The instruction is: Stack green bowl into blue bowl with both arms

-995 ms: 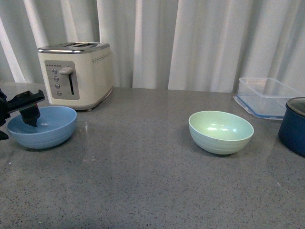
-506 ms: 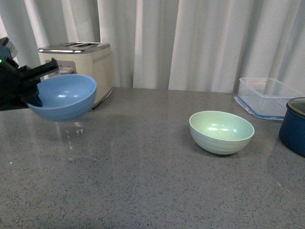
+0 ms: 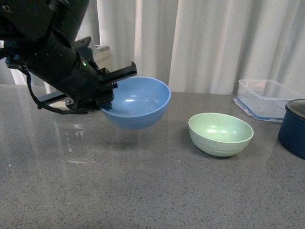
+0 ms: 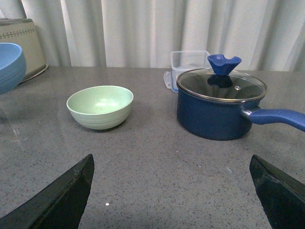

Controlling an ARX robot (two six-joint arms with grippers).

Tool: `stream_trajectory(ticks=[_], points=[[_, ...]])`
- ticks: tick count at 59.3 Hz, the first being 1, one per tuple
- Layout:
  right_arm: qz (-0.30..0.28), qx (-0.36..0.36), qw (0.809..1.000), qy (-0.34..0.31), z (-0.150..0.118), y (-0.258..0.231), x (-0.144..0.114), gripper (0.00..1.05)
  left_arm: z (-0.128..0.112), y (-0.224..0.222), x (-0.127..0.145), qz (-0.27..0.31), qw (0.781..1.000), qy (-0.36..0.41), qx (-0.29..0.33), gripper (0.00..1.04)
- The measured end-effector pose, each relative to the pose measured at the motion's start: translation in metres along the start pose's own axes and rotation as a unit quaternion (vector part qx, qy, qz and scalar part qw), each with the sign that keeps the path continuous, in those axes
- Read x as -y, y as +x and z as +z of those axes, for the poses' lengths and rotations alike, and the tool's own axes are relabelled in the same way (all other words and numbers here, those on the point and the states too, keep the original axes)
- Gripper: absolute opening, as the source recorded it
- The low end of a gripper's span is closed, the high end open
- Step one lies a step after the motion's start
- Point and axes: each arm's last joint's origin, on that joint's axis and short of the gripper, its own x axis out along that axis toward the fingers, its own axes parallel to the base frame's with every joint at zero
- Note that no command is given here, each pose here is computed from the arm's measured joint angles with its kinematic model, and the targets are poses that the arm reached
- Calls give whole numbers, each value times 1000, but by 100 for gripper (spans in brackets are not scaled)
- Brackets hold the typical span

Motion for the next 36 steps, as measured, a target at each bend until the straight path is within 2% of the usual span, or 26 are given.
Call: stream_trajectory(ticks=[19,33,36], points=[[0,0,1000,0,0,0,0,95,-27,34,2,16,999,18,-42,4],[0,0,1000,0,0,0,0,95,-33,39,5,10,998,32,-54,4],[0,0,1000,0,0,0,0,95,-32,38,5,5,998,34,-51,15]])
